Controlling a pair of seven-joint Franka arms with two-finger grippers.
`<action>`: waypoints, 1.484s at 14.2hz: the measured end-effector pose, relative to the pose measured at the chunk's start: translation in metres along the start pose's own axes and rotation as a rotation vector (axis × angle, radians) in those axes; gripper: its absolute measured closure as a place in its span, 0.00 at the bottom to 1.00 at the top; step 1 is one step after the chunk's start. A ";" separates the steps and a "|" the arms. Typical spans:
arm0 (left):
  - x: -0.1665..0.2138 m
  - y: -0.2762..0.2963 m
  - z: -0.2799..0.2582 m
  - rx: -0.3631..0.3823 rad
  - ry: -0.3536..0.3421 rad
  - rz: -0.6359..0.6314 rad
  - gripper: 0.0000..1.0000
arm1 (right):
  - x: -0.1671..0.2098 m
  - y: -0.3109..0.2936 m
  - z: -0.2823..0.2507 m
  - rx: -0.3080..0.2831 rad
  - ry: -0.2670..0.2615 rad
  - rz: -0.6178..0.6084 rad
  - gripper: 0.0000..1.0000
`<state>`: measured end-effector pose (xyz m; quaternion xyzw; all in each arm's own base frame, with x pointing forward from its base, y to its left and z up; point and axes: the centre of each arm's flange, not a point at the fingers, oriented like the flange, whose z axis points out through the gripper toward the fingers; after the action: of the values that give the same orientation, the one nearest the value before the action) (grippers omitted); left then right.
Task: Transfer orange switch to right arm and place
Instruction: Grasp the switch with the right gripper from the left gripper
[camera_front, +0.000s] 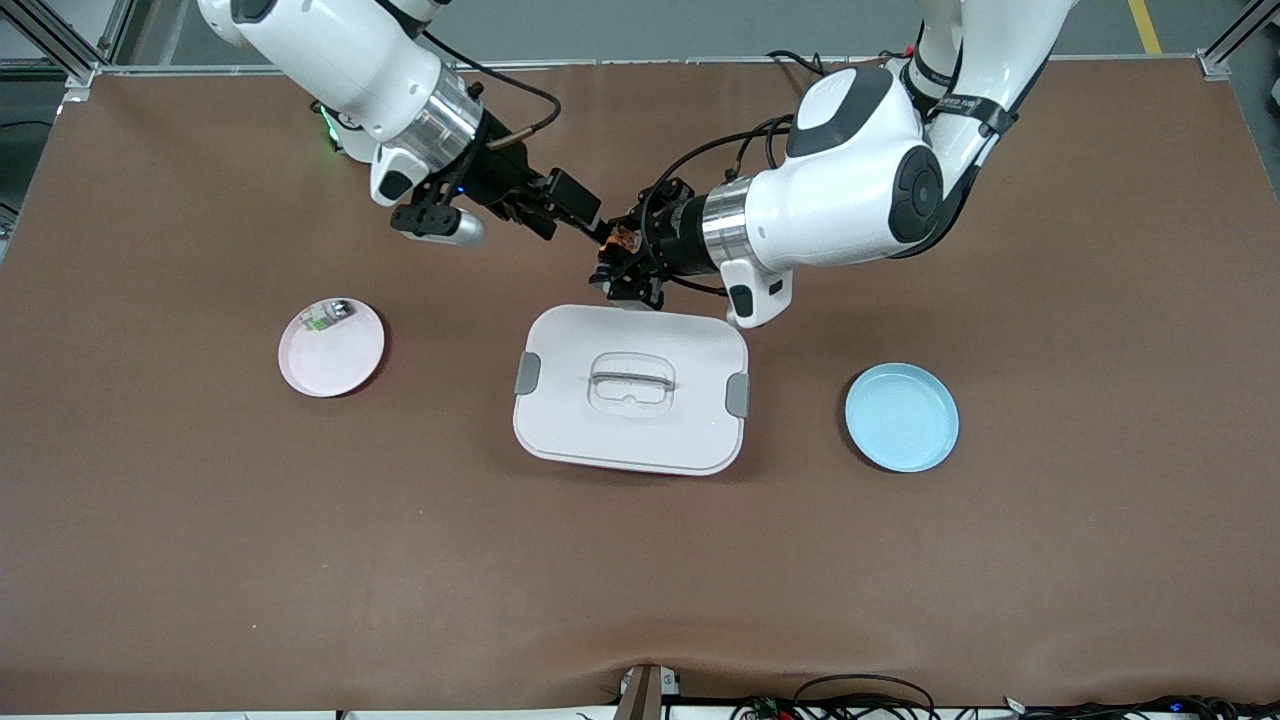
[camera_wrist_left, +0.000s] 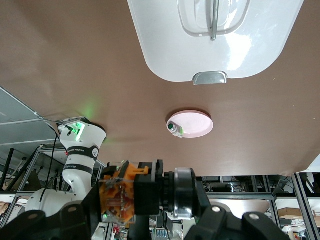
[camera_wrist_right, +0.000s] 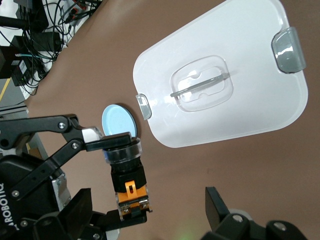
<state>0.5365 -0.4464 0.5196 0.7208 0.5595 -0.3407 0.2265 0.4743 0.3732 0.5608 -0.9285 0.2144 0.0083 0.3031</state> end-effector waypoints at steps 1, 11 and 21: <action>0.000 0.000 0.001 0.000 0.000 0.001 0.28 | -0.001 -0.003 0.005 -0.002 -0.003 -0.004 0.00; 0.000 0.002 0.004 -0.004 -0.004 -0.001 0.28 | 0.001 -0.013 0.030 -0.018 -0.015 -0.013 0.31; -0.004 0.005 -0.003 -0.022 -0.019 0.001 0.15 | 0.001 -0.014 0.029 -0.019 -0.016 -0.023 0.66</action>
<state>0.5418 -0.4477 0.5243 0.7153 0.5605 -0.3414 0.2400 0.4842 0.3998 0.5448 -0.9336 0.2014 0.0146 0.2960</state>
